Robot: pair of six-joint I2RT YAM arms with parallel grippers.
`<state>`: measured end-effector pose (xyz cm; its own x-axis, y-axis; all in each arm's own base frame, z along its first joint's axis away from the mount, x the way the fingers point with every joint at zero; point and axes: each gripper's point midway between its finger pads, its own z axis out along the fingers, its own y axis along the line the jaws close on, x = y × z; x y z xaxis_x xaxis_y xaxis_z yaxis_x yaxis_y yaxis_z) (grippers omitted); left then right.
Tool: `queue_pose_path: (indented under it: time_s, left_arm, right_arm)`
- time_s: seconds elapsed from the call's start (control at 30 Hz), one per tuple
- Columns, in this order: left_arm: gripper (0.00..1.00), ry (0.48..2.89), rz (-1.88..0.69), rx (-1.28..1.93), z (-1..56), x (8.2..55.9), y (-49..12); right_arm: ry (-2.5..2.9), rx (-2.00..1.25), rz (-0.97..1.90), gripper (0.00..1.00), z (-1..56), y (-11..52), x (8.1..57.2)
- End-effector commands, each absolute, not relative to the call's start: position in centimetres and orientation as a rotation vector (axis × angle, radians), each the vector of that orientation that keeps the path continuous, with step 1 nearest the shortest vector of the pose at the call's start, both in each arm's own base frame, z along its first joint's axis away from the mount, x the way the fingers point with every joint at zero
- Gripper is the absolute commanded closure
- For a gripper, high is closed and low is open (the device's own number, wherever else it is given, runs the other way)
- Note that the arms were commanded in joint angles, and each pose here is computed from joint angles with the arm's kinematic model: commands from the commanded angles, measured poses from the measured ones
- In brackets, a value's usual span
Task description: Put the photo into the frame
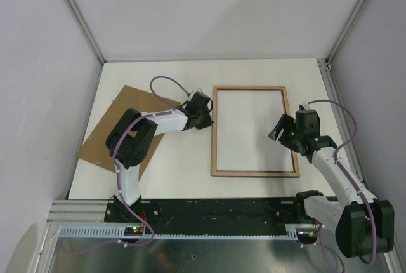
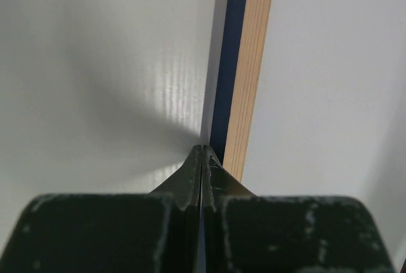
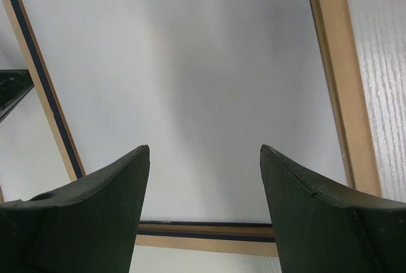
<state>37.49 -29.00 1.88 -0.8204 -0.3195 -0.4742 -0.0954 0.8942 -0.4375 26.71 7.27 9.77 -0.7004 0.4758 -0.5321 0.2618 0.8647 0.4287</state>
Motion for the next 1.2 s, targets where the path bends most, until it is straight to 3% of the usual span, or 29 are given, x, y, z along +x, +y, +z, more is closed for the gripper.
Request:
queue_pose_path:
  time_s: [0.0, 0.27, 0.33, 0.43, 0.57, 0.73, 0.87, 1.17]
  left_arm:
    - [1.00, 2.560, -0.544, -0.282, 1.2, 36.4, -30.3]
    - [0.97, 2.519, -0.535, -0.246, 3.5, 37.0, -30.4]
    - [0.91, 2.489, -0.512, -0.248, 5.0, 37.2, -29.3]
    - [0.73, 2.436, -0.480, -0.286, 7.4, 37.8, -26.3]
    - [0.64, 2.381, -0.372, -0.422, 9.3, 39.0, -18.7]
    - [0.64, 2.400, -0.148, -0.500, 8.9, 39.7, -10.7]
    - [0.66, 2.452, -0.005, -0.491, 7.9, 38.0, -7.8]
    - [0.68, 2.496, 0.049, -0.671, 6.1, 29.3, -4.2]
  right_arm:
    - [2.317, 0.492, 0.443, 0.25, 12.0, 7.1, 27.5]
    - [2.310, 0.488, 0.466, 0.25, 12.6, 7.3, 27.5]
    - [2.304, 0.476, 0.496, 0.24, 13.0, 7.8, 27.6]
    - [2.297, 0.442, 0.533, 0.24, 13.5, 9.2, 27.9]
    - [2.301, 0.392, 0.558, 0.24, 13.7, 11.4, 28.1]
    - [2.317, 0.343, 0.592, 0.24, 13.3, 13.9, 28.0]
    - [2.320, 0.305, 0.626, 0.24, 13.2, 15.7, 27.8]
    - [2.374, 0.207, 0.669, 0.24, 11.8, 19.7, 26.4]
